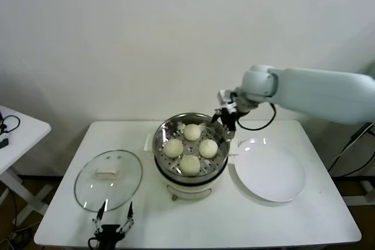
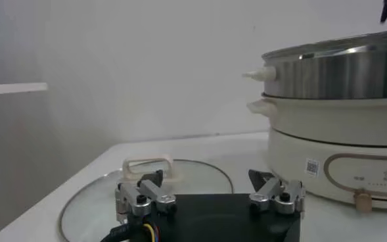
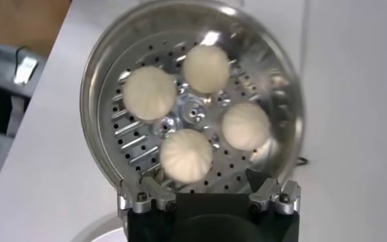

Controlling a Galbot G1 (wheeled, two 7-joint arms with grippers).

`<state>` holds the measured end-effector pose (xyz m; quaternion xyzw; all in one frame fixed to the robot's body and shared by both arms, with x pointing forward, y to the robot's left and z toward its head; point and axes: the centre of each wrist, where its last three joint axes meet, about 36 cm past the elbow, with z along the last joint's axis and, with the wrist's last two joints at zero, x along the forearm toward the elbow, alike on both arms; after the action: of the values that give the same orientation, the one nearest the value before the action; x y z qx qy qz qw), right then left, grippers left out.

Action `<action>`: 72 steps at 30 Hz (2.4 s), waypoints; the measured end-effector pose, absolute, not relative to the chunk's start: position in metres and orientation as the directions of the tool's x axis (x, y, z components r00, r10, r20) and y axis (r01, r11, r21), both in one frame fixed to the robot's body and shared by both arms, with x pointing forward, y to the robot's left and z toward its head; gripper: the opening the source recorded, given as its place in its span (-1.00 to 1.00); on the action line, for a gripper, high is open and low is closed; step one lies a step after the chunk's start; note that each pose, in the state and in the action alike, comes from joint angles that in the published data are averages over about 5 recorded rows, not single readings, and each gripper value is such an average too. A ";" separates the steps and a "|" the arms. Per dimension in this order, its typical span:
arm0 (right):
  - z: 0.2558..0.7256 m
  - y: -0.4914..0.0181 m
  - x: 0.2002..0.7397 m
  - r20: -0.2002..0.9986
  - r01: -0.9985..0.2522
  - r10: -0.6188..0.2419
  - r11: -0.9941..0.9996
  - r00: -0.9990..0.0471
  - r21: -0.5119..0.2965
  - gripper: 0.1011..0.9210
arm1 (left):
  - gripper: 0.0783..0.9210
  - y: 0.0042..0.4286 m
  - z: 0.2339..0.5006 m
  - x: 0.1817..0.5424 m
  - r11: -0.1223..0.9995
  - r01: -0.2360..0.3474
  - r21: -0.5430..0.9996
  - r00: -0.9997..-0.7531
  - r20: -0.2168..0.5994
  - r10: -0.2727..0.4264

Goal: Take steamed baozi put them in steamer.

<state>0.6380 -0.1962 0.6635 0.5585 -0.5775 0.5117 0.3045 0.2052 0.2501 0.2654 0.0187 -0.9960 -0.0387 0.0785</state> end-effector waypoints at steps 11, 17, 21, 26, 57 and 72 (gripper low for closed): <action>0.648 -0.277 0.618 0.656 -0.888 -0.612 0.199 -0.443 -0.414 0.76 | 0.77 0.246 0.264 0.209 0.997 -0.016 0.077 -0.988 0.150 -0.028; 0.595 -0.319 0.600 0.446 -0.792 -0.659 0.441 -0.606 -0.423 0.76 | 0.77 0.246 0.262 0.208 0.997 -0.018 0.077 -0.988 0.151 -0.029; 0.558 -0.331 0.582 0.301 -0.723 -0.666 0.558 -0.683 -0.407 0.76 | 0.77 0.246 0.261 0.210 0.997 -0.017 0.076 -0.989 0.148 -0.028; 0.520 -0.337 0.556 0.117 -0.650 -0.659 0.669 -0.743 -0.361 0.76 | 0.77 0.244 0.260 0.211 0.997 -0.013 0.075 -0.989 0.146 -0.024; 0.238 -0.314 0.232 -0.077 -0.203 -0.192 0.958 -0.978 0.202 0.76 | 0.77 0.237 0.265 0.219 0.998 -0.001 0.064 -0.992 0.126 -0.009; 0.228 -0.294 0.199 -0.065 -0.149 -0.137 0.959 -0.988 0.242 0.76 | 0.77 0.234 0.273 0.217 0.998 0.012 0.066 -0.994 0.112 0.004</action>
<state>0.1991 -0.2941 0.2285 0.0721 -0.9894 -0.1239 -0.0240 0.2166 0.2335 0.2735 -0.0040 -0.9979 -0.0335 0.0558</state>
